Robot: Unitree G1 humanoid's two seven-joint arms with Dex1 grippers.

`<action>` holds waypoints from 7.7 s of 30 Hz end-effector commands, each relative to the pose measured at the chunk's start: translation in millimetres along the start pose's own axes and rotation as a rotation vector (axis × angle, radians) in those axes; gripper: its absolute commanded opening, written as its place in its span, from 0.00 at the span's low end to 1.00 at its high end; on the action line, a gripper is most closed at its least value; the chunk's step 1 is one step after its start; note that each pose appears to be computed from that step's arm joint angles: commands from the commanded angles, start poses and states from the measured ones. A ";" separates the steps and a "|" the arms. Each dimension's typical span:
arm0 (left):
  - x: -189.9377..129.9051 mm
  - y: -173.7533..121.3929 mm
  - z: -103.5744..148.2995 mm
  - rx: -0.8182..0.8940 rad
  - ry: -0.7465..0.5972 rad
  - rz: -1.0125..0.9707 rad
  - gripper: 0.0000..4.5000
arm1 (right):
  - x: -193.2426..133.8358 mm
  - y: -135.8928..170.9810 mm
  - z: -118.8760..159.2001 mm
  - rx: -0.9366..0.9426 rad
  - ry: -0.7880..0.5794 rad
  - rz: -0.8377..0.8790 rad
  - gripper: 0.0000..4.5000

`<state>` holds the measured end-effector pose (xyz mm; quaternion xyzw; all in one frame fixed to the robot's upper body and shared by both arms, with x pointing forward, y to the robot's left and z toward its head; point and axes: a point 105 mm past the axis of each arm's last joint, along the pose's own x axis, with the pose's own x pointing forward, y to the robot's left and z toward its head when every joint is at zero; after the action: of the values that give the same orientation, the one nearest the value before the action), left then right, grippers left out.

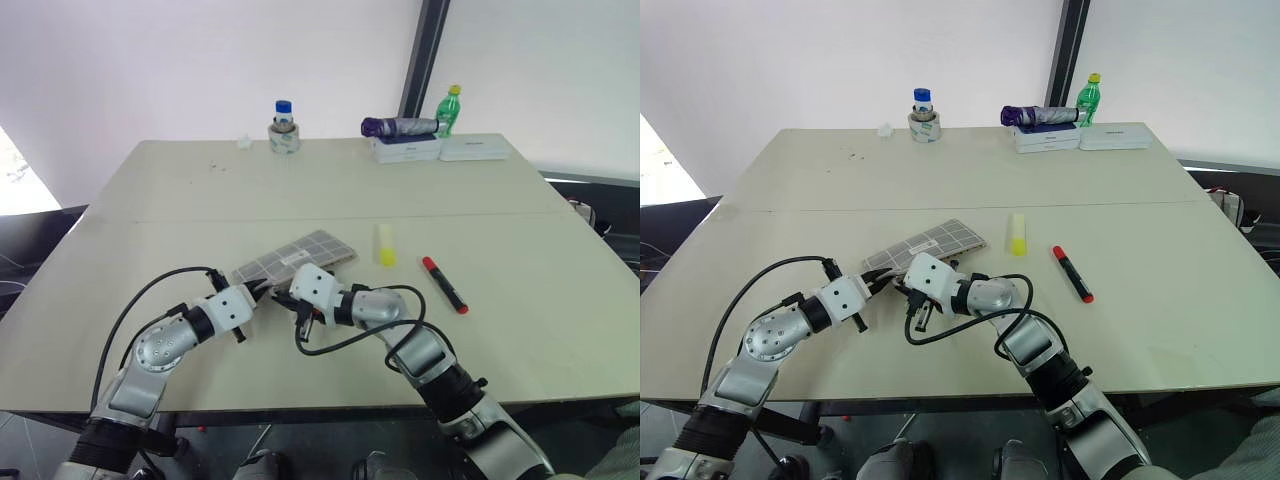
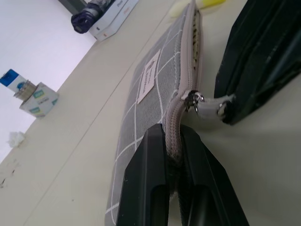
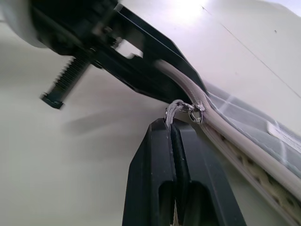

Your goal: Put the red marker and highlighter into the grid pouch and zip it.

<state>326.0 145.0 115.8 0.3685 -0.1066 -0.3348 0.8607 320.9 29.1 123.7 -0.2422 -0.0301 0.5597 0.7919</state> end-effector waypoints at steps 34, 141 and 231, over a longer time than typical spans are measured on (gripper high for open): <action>-17.2 25.1 1.2 0.091 -0.025 0.107 0.00 | -165.6 -59.5 -45.9 0.262 -0.077 -0.801 0.86; 0.8 22.1 21.6 0.139 -0.126 0.061 0.00 | -138.3 -72.5 -56.9 0.245 0.130 -0.235 0.20; 12.2 -5.4 21.5 0.206 -0.143 -0.061 0.00 | -205.8 -48.9 -56.1 0.392 0.142 -0.463 0.09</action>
<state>322.2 125.1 114.4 0.4274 -0.1685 -0.3801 0.8028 311.2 -203.7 115.0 -0.1014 0.1363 0.2912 0.9415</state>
